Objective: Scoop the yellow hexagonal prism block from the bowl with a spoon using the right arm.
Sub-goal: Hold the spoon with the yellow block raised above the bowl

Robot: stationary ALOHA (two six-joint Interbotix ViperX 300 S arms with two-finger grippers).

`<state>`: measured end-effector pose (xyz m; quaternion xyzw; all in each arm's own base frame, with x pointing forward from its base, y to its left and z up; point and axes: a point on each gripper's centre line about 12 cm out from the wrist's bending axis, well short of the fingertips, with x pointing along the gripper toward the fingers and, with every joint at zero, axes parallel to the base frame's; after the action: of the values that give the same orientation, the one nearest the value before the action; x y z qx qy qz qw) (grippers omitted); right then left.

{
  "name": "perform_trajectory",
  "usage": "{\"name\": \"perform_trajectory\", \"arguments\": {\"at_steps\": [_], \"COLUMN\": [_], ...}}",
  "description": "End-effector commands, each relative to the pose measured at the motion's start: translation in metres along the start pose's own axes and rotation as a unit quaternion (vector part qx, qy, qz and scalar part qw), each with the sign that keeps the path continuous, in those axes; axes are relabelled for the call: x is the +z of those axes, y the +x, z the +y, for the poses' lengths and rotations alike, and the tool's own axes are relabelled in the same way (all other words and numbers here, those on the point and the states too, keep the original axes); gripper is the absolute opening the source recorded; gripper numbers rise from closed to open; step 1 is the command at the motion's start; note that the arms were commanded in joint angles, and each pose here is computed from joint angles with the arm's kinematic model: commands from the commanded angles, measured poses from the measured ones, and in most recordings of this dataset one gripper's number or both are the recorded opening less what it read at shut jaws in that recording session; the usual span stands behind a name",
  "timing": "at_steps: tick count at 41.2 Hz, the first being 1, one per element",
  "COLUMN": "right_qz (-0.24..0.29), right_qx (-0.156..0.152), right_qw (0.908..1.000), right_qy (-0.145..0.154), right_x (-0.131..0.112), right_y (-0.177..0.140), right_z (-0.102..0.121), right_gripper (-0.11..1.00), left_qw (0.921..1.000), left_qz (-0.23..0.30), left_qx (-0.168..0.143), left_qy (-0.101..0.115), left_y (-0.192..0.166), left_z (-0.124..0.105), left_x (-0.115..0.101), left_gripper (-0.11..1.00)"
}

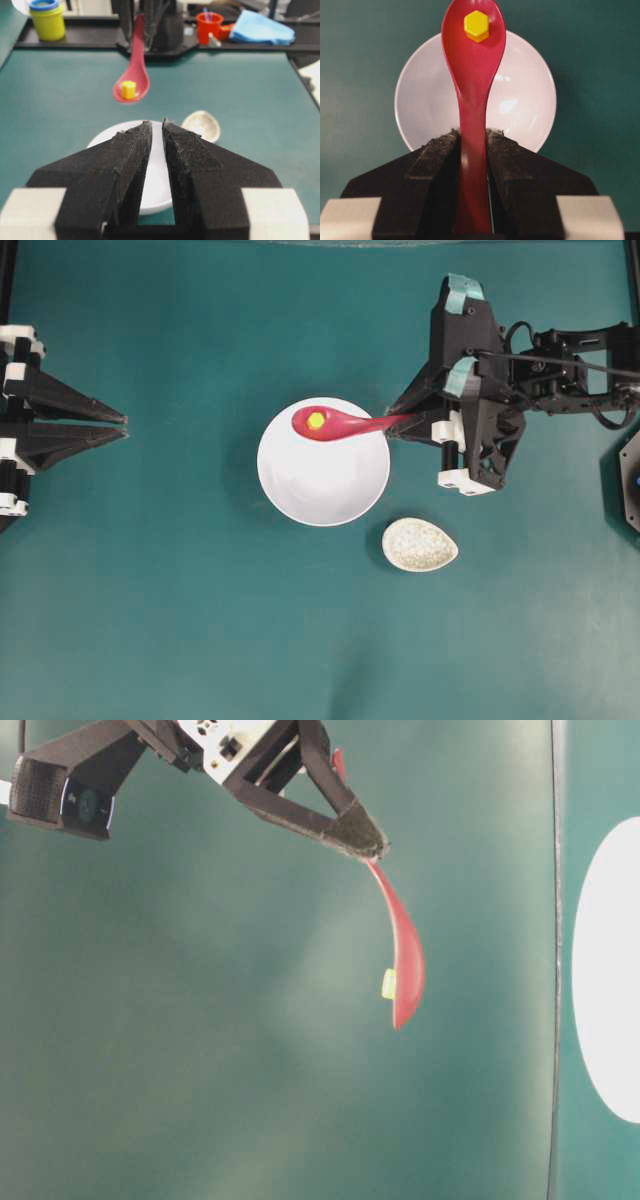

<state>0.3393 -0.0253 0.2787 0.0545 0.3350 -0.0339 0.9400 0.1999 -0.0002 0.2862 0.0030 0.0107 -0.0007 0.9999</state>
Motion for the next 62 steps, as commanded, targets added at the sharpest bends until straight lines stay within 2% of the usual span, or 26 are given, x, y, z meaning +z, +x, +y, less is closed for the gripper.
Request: {"name": "perform_trajectory", "arguments": {"at_steps": [1,17,25,49,62], "right_qz": [-0.027,-0.026,-0.026,-0.026,-0.026], "right_qx": [0.003,0.003,0.003,0.003,0.003], "right_qw": [0.9996,0.9997,0.9997,0.9997,0.9997], "right_qy": [-0.001,0.000,0.000,0.002,0.002], "right_x": [0.0146,0.0140,0.0140,0.0140,0.0140], "right_y": [-0.0115,-0.0113,-0.0113,-0.0113,-0.0113], "right_z": [0.0025,0.0025,0.0025,0.0025,0.0025], "right_gripper": [0.23,0.23,0.23,0.23,0.23], "left_qw": [0.9999,0.9999,0.9999,0.9998,0.9999], "left_qz": [-0.016,-0.015,-0.008,-0.016,0.000], "left_qx": [0.001,0.000,0.000,0.001,0.001], "left_qy": [0.001,0.002,0.011,0.011,0.011], "left_y": [0.0024,0.0024,0.0025,0.0029,0.0031], "left_z": [0.0003,0.0000,0.0000,0.0004,0.0004], "left_x": [0.0124,0.0122,0.0106,0.0175,0.0146], "left_gripper": [0.17,0.17,0.17,0.17,0.17]}}
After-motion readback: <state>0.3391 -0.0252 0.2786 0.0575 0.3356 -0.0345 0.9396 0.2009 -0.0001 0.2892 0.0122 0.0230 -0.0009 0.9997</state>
